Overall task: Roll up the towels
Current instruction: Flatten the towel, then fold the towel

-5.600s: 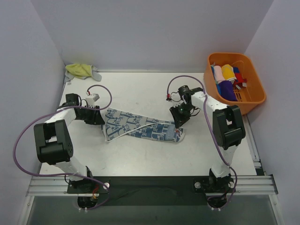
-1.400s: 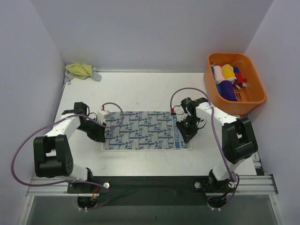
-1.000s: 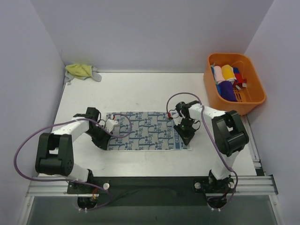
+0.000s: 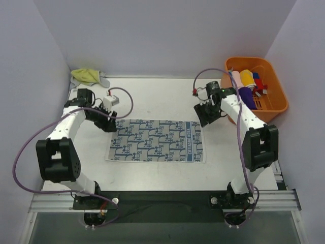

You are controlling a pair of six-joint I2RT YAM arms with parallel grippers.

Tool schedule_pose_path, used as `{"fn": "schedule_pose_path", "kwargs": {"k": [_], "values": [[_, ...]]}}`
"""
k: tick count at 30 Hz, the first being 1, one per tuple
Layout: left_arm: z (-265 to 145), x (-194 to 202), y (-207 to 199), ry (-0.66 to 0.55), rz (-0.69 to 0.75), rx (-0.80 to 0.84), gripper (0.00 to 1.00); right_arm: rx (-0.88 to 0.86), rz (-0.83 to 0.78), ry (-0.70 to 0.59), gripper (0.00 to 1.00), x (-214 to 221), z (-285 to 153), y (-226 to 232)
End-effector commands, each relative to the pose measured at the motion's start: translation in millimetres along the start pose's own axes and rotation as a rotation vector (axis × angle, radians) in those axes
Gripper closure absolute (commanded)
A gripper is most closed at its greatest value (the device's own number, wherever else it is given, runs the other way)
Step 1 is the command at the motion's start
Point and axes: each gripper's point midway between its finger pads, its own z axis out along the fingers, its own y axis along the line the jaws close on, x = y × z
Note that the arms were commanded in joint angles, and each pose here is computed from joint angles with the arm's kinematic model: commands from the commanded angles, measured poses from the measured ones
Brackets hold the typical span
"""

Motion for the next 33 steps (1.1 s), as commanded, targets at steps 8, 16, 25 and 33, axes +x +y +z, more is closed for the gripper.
{"fn": "schedule_pose_path", "kwargs": {"k": [8, 16, 25, 33], "values": [[35.1, -71.9, 106.0, -0.161, -0.122, -0.193, 0.37, 0.002, 0.138, 0.031, 0.61, -49.7, 44.0, -50.7], [53.9, -61.2, 126.6, -0.122, -0.142, -0.235, 0.35, 0.009, 0.163, 0.088, 0.62, -51.3, 78.1, -55.4], [70.7, -51.4, 138.1, -0.089, -0.139, -0.252, 0.32, -0.037, 0.136, 0.171, 0.67, -34.7, 106.0, -36.2], [87.7, -41.5, 141.0, -0.041, -0.116, -0.252, 0.35, -0.029, 0.136, 0.184, 0.92, -33.0, 110.4, -38.1]]}}
